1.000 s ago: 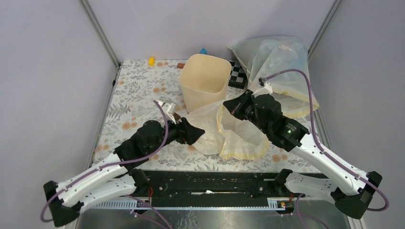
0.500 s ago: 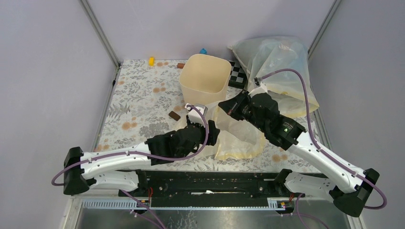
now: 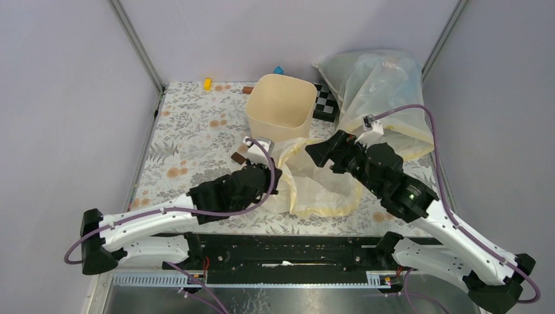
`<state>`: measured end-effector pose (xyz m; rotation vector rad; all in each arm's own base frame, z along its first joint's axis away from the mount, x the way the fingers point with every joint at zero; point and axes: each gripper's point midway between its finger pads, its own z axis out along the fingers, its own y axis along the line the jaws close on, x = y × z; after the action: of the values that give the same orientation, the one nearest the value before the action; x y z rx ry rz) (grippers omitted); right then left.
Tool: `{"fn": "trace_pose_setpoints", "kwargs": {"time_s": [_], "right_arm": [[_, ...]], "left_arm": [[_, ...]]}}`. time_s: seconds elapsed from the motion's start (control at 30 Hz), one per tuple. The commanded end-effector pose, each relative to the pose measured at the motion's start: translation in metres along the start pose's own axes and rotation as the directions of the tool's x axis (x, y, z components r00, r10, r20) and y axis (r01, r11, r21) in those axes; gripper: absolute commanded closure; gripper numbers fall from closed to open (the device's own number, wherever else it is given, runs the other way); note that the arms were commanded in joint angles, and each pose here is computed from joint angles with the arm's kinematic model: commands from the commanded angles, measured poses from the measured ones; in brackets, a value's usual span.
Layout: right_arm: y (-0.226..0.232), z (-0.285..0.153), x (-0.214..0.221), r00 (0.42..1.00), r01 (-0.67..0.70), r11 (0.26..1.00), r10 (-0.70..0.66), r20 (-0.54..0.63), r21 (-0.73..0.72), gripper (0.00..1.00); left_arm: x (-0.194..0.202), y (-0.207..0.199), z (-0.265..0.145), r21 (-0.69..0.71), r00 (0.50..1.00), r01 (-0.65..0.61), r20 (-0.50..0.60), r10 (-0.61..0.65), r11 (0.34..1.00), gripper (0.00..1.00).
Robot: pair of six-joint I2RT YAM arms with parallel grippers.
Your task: Put the trash bags into the trash bin
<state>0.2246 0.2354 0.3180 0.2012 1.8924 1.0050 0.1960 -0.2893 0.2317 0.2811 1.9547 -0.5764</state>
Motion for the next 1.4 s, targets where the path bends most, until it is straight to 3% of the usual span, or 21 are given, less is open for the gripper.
{"fn": "trace_pose_setpoints", "kwargs": {"time_s": [0.0,0.17,0.3,0.33,0.43,0.5,0.53,0.67,0.83,0.97,1.17,1.37], "right_arm": [[-0.023,-0.017,-0.009,0.971,0.229,0.973,-0.231,0.067,0.03,0.03],[-0.045,-0.034,-0.003,0.861,0.504,0.864,-0.504,0.071,0.012,0.01],[-0.048,-0.044,0.007,0.817,0.576,0.816,-0.573,0.071,-0.047,0.18],[-0.046,-0.043,0.013,0.816,0.577,0.812,-0.574,0.062,-0.082,0.24],[-0.046,-0.034,0.034,0.838,0.542,0.828,-0.545,0.02,-0.142,0.65],[-0.057,-0.022,0.044,0.867,0.494,0.863,-0.498,-0.01,-0.107,0.92],[-0.059,-0.015,0.05,0.875,0.479,0.871,-0.484,-0.021,-0.11,1.0],[-0.048,0.005,0.083,0.881,0.449,0.854,-0.473,-0.03,-0.264,1.0],[-0.049,0.029,0.099,0.892,0.431,0.848,-0.451,0.005,-0.308,1.0],[-0.047,0.051,0.113,0.888,0.426,0.847,-0.459,-0.032,-0.317,1.0],[-0.039,0.066,0.13,0.886,0.411,0.843,-0.459,-0.066,-0.348,1.0],[-0.05,0.067,0.125,0.885,0.429,0.857,-0.462,-0.059,-0.286,1.0]], "left_arm": [[-0.025,-0.009,-0.027,0.136,0.995,0.096,-0.007,-0.096,0.986,1.0],[-0.034,-0.014,-0.046,0.21,0.993,0.119,-0.027,-0.116,0.97,1.0],[-0.036,-0.015,-0.05,0.222,0.992,0.129,-0.031,-0.125,0.967,1.0],[-0.035,-0.016,-0.049,0.227,0.991,0.131,-0.034,-0.127,0.965,1.0],[-0.035,-0.024,-0.048,0.259,0.99,0.141,-0.049,-0.133,0.956,1.0],[-0.036,-0.03,-0.048,0.282,0.989,0.147,-0.056,-0.136,0.948,1.0],[-0.038,-0.034,-0.048,0.295,0.989,0.15,-0.057,-0.14,0.944,1.0],[-0.044,-0.044,-0.046,0.318,0.987,0.159,-0.069,-0.144,0.935,1.0],[-0.053,-0.056,-0.049,0.355,0.984,0.178,-0.076,-0.161,0.918,1.0],[-0.072,-0.074,-0.056,0.422,0.982,0.187,-0.071,-0.174,0.887,1.0],[-0.138,-0.118,-0.09,0.596,0.977,0.183,-0.023,-0.211,0.782,1.0],[-0.217,-0.132,-0.126,0.671,0.959,0.149,0.081,-0.271,0.726,1.0]]}}
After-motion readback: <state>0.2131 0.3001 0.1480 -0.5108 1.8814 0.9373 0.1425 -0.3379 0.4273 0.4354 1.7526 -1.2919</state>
